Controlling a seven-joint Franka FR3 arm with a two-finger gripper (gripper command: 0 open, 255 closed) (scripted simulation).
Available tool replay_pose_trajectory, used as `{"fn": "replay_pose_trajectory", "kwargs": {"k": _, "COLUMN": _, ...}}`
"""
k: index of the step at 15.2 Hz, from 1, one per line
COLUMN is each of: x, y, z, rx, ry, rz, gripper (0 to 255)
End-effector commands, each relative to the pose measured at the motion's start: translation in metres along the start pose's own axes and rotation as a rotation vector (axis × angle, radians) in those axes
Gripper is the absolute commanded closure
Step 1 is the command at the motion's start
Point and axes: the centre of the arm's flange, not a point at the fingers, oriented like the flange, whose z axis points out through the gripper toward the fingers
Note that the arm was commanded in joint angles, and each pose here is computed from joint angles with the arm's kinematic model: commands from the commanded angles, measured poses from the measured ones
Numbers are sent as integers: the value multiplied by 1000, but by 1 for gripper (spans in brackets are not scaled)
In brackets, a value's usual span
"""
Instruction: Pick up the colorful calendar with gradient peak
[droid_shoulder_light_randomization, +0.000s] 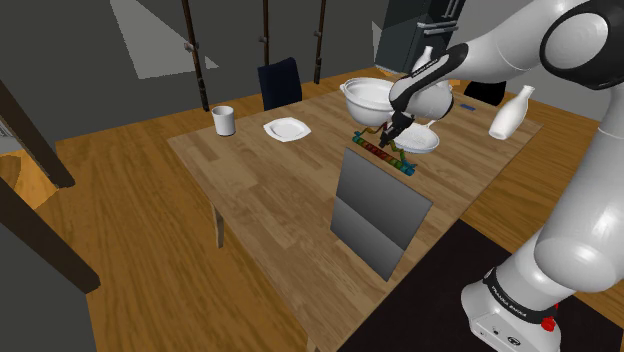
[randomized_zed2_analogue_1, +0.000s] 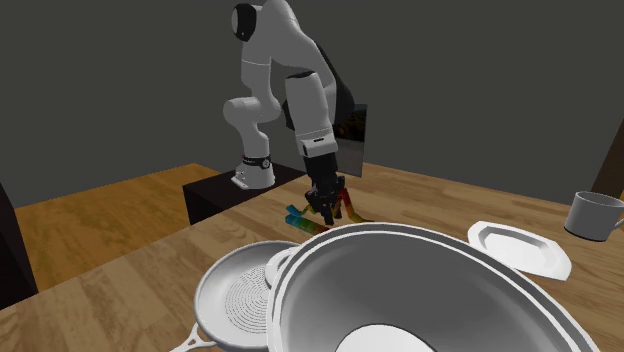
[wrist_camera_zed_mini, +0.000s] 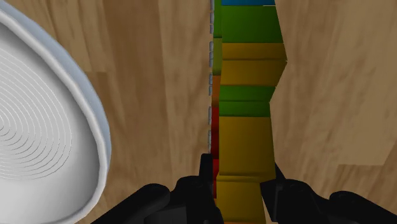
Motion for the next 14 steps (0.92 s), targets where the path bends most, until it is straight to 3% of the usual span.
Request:
{"fn": "replay_pose_trajectory", "kwargs": {"k": 1, "x": 0, "y": 0, "z": 1, "rx": 1, "ry": -1, "rz": -1, "gripper": 255}}
{"fn": "replay_pose_trajectory", "kwargs": {"k": 6, "x": 1, "y": 0, "z": 1, "rx": 1, "ry": -1, "rz": -1, "gripper": 255}}
{"fn": "replay_pose_trajectory", "kwargs": {"k": 14, "x": 12, "y": 0, "z": -39, "rx": 1, "ry": -1, "rz": -1, "gripper": 255}}
